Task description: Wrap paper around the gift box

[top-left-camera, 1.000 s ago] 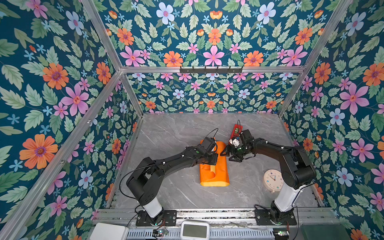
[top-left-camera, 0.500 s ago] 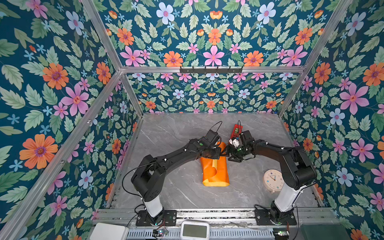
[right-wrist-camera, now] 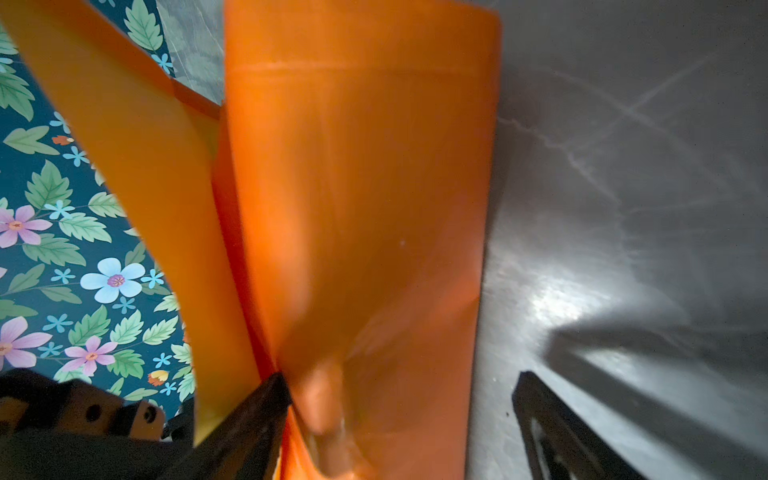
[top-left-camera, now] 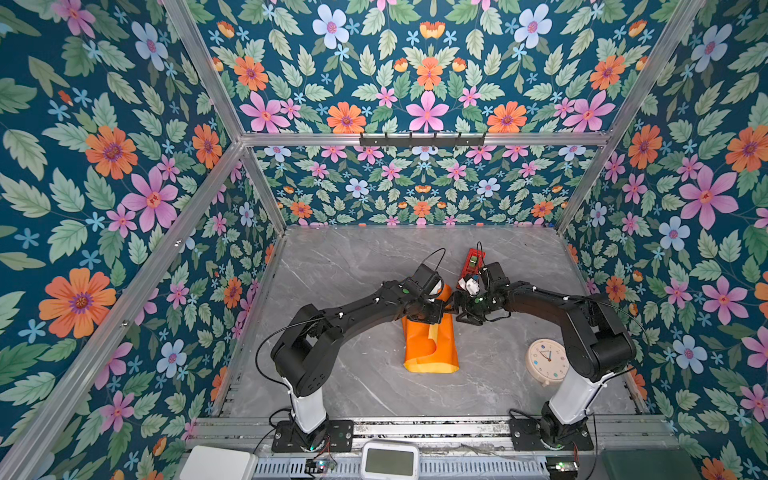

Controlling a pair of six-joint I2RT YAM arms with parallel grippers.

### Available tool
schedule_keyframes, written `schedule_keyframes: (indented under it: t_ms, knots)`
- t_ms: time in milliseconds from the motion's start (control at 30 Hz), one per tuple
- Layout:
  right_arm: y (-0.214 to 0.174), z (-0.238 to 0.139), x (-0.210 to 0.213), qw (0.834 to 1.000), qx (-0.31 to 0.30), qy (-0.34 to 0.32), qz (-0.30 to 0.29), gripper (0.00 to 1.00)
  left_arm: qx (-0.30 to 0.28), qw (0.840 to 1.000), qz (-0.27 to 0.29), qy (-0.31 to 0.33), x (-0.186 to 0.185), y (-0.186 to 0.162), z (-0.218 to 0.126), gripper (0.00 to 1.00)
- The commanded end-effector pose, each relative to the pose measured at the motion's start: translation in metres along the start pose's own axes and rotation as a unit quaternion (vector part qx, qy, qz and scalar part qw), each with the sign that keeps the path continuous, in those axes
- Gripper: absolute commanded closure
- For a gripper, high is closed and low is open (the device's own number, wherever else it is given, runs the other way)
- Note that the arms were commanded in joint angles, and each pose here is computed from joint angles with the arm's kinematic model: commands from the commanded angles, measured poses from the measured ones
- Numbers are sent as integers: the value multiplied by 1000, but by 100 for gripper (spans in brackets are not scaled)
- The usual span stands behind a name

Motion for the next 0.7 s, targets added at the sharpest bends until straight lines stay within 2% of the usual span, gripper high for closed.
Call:
schedule_keyframes:
  t_ms: [0,300,667]
  knots:
    - [-13,1,-33,992,-2,-114,52,15,-26,1000,-7,-15,-3,6,3,100]
    - [-9,-4,-22,994,-8,-102,44,15,3,1000,-27,16,11,-20,12,100]
    - [-3,-27,14,998,-17,-60,19,14,31,998,-30,40,23,-45,11,100]
Point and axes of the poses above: each gripper's point midway between its finger pads, its own z axis out along the fingers, its own x axis along the line the jaws close on, y = z × x, the point moved 9 cm from there along -z, back along the fingers, and after that the axes turned 13 degrees about z, right-handed, at the moved point
